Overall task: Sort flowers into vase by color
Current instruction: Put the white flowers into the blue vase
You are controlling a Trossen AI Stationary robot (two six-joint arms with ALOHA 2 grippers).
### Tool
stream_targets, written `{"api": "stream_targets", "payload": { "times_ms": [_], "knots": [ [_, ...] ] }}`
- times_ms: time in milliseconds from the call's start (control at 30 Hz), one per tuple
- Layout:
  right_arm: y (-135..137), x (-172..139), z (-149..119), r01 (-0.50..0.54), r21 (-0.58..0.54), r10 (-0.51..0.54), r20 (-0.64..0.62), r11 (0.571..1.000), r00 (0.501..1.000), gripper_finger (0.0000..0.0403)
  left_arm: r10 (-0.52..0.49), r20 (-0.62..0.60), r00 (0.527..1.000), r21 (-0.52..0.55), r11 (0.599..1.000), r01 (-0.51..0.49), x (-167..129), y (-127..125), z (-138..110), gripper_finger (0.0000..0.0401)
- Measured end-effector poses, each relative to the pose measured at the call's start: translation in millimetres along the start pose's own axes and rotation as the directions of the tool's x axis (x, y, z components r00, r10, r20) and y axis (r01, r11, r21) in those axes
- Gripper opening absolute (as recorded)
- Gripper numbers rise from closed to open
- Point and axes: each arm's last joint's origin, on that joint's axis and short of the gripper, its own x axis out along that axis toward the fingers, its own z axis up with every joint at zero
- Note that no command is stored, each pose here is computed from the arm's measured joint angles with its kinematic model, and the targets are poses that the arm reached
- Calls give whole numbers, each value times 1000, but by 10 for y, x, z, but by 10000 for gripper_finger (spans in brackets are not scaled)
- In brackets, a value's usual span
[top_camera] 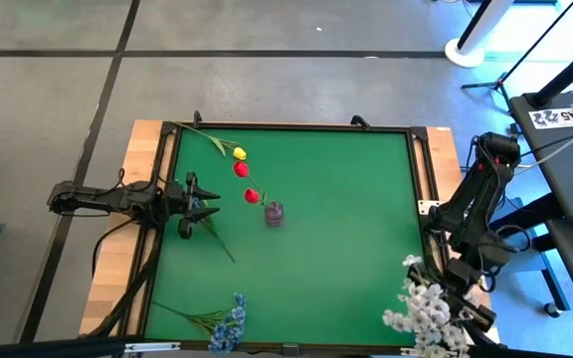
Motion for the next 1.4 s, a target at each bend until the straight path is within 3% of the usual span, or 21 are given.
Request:
{"api": "stream_targets", "payload": {
  "times_ms": [467, 867, 1133, 1400],
  "knots": [
    [-19, 53, -202, -10, -51, 5, -93, 999, 996, 7, 0, 0, 1000, 0, 1000, 0, 0, 0, 0, 167],
    [56, 87, -28, -46, -112, 46, -5, 993, 999, 12, 0, 0, 1000, 0, 1000, 0, 0, 0, 0, 167],
    [24, 88, -84, 19, -163, -32, -73, 986, 997, 6, 0, 0, 1000, 0, 1000, 0, 0, 0, 0, 167],
    [29, 73, -132, 25, -127, -40, -116, 992, 992, 7, 0, 0, 1000, 0, 1000, 0, 0, 0, 0, 167]
  ]
}}
